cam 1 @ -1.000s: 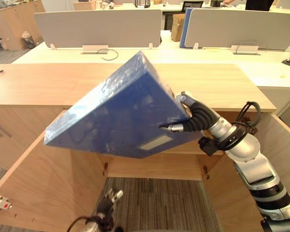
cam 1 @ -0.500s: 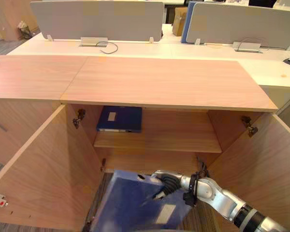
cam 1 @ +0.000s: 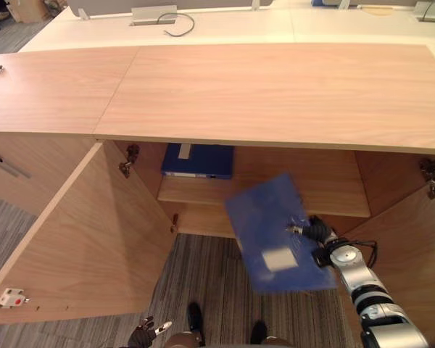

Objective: Walk over to the cabinet, pick up the folder, carry it to the office cabinet, place the folder inside the office cabinet, then close the office cabinet door

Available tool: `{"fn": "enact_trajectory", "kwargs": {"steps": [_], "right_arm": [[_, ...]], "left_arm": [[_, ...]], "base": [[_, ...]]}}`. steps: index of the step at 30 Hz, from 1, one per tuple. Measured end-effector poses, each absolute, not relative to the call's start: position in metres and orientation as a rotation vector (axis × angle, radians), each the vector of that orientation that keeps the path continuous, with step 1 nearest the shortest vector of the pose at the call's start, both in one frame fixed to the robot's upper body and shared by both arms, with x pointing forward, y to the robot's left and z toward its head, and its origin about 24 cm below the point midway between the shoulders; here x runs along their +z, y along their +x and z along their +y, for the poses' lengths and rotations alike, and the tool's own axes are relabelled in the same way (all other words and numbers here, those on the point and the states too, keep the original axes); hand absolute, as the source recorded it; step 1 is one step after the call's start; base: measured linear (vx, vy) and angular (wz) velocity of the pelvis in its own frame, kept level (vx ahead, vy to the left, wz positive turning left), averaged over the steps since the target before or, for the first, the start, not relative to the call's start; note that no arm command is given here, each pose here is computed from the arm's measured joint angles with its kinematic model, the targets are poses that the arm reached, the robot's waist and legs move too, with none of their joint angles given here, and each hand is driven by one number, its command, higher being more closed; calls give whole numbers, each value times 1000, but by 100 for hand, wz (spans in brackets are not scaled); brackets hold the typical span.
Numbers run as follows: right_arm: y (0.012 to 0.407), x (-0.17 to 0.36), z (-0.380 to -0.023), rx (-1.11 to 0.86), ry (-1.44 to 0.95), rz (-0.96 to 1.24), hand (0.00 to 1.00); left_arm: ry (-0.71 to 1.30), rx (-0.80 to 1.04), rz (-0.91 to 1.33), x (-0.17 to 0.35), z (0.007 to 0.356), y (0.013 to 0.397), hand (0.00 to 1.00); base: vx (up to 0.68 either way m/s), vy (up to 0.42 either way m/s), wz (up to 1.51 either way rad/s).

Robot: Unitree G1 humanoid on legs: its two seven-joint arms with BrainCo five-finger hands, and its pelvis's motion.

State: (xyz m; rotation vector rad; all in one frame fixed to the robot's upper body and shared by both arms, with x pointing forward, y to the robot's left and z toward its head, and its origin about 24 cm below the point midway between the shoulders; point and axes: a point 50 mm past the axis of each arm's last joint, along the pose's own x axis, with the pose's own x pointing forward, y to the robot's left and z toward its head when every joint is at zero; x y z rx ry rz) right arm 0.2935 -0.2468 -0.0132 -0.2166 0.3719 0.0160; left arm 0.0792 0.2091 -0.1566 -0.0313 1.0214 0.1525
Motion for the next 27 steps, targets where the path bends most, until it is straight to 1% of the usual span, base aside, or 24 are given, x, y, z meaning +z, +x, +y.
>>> {"fn": "enact_trajectory", "kwargs": {"steps": [1, 2, 4, 6, 7, 12, 14, 16, 17, 19, 22, 25, 27], "right_arm": [[300, -9, -238, -6, -55, 332, 100], [304, -6, -235, -12, 8, 313, 100], [324, 16, -227, -47, 201, 220, 100], [339, 37, -227, -93, 371, 133, 100], [349, 56, -230, -136, 511, 54, 100], [369, 110, -229, -138, 753, -128, 100], [372, 120, -233, -151, 849, -175, 100], [375, 146, -243, -174, 1022, -303, 100], [376, 155, -247, -181, 1065, -337, 100], [380, 190, -258, -203, 1206, -465, 100], [377, 217, -277, -223, 1252, -553, 100], [371, 254, -305, -282, 1346, -652, 100], [371, 274, -311, -282, 1368, -678, 100]], "left_arm": [[-33, 151, 1018, -156, 208, 80, 0], [-36, 149, 1016, -156, 207, 81, 0], [-53, 145, 997, -155, 202, 85, 0], [-68, 161, 962, -152, 203, 94, 0], [-90, 183, 924, -148, 204, 104, 0], [-166, 237, 815, -136, 206, 123, 0], [-179, 243, 792, -134, 207, 128, 0], [-179, 248, 778, -132, 207, 131, 0], [-177, 252, 776, -131, 208, 132, 0], [-172, 265, 774, -131, 208, 132, 0], [-174, 266, 747, -127, 209, 137, 0], [-195, 255, 705, -121, 207, 140, 0], [-207, 254, 692, -119, 206, 139, 0]], "base": [[-38, 3, -1], [-61, 5, -3], [-111, 35, -6], [-161, 42, -2], [-151, 13, -4], [-182, 12, 4], [-164, 36, 16], [-113, 63, 16], [-108, 73, 6], [-99, 79, -1], [-52, 58, 6], [-28, 39, 13], [-15, 29, 13]]}}
